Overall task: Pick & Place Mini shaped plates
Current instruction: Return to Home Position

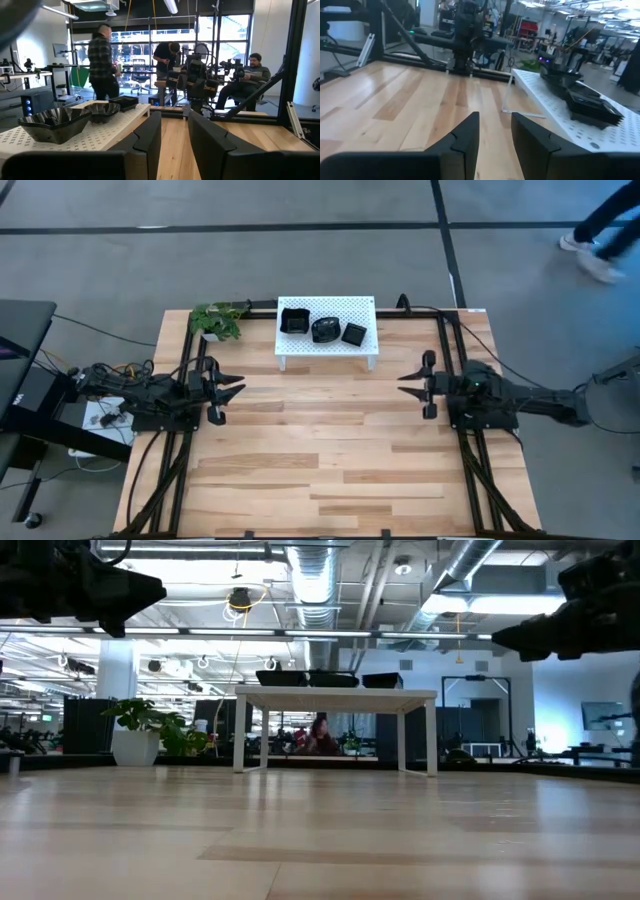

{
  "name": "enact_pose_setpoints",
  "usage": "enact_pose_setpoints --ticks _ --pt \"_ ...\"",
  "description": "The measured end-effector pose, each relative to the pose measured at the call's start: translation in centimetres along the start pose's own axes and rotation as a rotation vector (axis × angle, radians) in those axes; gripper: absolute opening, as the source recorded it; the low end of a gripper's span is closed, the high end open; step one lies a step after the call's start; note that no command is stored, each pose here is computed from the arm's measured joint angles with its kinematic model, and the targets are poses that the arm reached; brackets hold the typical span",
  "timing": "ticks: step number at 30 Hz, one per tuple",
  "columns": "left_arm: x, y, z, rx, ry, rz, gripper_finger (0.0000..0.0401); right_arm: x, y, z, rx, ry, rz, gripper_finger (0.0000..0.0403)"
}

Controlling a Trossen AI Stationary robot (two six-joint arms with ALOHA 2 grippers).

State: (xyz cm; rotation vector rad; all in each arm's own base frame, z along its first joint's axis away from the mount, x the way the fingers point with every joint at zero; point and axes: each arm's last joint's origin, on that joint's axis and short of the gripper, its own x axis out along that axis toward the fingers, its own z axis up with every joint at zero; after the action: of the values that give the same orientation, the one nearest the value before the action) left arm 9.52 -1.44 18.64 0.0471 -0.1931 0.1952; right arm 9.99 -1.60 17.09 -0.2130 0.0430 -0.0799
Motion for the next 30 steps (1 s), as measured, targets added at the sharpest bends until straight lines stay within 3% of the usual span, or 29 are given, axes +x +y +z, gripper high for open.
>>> enact_pose_setpoints --ticks 30 --pt "0.11 -0.07 -0.1 0.006 0.011 -0.001 0.0099 -0.28 -0.06 -0.37 0.009 -0.006 -0.02 0.0108"
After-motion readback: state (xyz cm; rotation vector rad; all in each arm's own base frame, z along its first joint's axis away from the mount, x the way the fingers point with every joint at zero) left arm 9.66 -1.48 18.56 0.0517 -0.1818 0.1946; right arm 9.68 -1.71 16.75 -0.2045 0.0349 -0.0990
